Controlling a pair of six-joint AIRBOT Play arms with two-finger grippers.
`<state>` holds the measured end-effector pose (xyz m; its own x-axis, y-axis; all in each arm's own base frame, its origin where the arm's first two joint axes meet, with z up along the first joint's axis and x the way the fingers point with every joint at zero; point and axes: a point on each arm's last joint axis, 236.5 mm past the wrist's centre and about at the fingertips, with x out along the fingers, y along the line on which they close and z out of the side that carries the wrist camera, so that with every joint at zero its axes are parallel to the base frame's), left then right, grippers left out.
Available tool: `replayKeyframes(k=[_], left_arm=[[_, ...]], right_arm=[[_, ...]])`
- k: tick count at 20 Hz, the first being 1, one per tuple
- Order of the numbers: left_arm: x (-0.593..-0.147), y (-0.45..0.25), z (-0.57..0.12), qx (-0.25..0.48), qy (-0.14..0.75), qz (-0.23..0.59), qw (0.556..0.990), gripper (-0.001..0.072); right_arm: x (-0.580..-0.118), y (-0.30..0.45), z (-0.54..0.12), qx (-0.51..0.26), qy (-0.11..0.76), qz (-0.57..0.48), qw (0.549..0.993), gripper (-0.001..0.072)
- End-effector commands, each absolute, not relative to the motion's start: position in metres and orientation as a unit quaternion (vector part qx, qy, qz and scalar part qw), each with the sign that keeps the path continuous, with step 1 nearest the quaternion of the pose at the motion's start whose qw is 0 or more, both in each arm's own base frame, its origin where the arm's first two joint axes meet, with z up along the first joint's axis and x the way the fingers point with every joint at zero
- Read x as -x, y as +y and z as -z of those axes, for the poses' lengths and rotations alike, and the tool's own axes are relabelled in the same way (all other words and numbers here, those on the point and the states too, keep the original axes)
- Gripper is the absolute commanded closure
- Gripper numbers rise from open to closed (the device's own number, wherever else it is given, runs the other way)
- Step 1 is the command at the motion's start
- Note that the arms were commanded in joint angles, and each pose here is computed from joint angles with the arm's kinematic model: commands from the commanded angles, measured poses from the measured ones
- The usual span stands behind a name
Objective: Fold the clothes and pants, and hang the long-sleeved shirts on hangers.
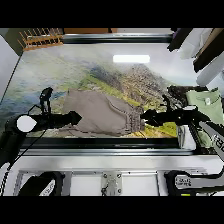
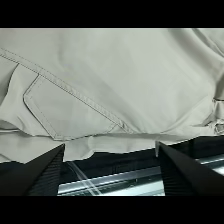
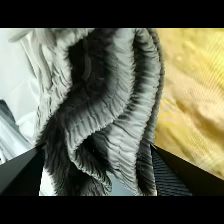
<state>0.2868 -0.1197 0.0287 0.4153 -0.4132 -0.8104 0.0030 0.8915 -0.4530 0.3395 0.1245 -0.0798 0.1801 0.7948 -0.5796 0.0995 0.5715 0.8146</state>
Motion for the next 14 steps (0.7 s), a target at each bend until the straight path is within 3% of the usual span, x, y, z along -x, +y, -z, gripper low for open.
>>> replayKeyframes(k=[1,7,14], left_arm=[[-0.287,-0.12,-0.029,0.195,0.526,0.127,0.818,0.0091],[-0.288,-0.119,-0.029,0.195,0.523,0.126,0.82,0.0092],[-0.288,-0.12,-0.029,0.195,0.524,0.127,0.82,0.0092]], right_arm=[[-0.341,0.113,0.071,-0.397,0.574,-0.265,0.666,-0.0007],[-0.341,0.113,0.054,-0.389,0.562,-0.276,0.675,-0.0004],[-0.334,0.128,0.093,-0.306,0.609,-0.231,0.694,-0.0004]])
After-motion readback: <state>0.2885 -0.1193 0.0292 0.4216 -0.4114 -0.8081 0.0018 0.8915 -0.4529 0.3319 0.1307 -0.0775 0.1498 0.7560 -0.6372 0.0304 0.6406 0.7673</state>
